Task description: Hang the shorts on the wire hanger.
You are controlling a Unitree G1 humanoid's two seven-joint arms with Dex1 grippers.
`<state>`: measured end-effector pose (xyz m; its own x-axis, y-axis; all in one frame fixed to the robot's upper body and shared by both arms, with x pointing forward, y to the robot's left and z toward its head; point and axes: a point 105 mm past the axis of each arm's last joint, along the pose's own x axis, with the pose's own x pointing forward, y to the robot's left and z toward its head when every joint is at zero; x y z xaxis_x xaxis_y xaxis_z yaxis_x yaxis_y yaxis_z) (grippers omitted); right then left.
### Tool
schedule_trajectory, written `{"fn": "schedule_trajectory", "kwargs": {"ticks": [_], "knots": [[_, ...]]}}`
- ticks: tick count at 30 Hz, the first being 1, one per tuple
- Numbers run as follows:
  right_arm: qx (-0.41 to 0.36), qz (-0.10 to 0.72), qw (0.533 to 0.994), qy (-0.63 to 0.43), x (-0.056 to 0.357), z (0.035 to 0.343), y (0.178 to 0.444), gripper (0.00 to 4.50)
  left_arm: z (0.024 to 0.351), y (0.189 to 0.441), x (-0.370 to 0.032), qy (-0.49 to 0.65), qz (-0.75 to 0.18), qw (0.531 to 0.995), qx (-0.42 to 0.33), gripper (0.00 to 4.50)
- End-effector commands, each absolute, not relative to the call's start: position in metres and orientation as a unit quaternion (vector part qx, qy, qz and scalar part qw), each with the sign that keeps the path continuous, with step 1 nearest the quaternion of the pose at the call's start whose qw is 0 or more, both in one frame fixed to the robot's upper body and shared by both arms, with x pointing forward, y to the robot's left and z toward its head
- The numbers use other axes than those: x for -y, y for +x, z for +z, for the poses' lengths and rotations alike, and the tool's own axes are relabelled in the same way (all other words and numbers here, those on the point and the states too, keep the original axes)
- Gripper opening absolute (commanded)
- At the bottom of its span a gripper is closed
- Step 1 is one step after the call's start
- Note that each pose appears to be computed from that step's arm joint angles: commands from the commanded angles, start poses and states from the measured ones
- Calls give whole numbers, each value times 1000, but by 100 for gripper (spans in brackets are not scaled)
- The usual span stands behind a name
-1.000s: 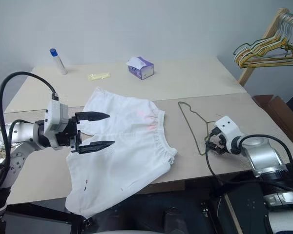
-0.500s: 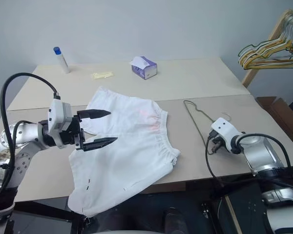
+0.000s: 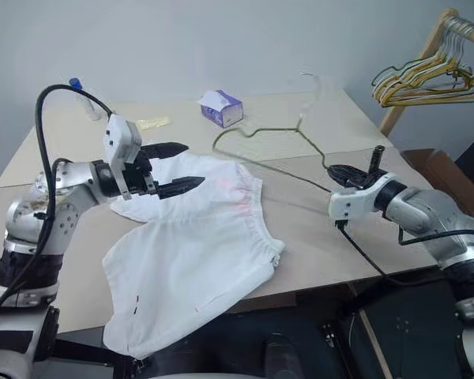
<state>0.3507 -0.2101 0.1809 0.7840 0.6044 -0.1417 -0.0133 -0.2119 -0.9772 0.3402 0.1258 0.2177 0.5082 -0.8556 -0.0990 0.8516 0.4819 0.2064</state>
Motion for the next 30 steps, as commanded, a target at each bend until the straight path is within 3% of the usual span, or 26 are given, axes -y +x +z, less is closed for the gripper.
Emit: {"fn": "schedule_trajectory", "kwargs": {"ticks": [1, 6, 19, 24, 30], "knots": [[279, 254, 541, -752, 197, 197, 344, 2, 228, 346, -126, 115, -495, 861, 8, 450], [340, 245, 506, -754, 188, 206, 337, 2, 226, 342, -126, 107, -516, 849, -26, 450], [372, 253, 459, -766, 173, 211, 339, 2, 210, 302, -125, 91, -629, 763, -121, 450], [368, 267, 457, -765, 177, 209, 337, 2, 216, 301, -122, 112, -644, 742, -148, 450], [360, 272, 452, -770, 188, 206, 333, 2, 222, 310, -106, 130, -632, 751, -142, 450]]}}
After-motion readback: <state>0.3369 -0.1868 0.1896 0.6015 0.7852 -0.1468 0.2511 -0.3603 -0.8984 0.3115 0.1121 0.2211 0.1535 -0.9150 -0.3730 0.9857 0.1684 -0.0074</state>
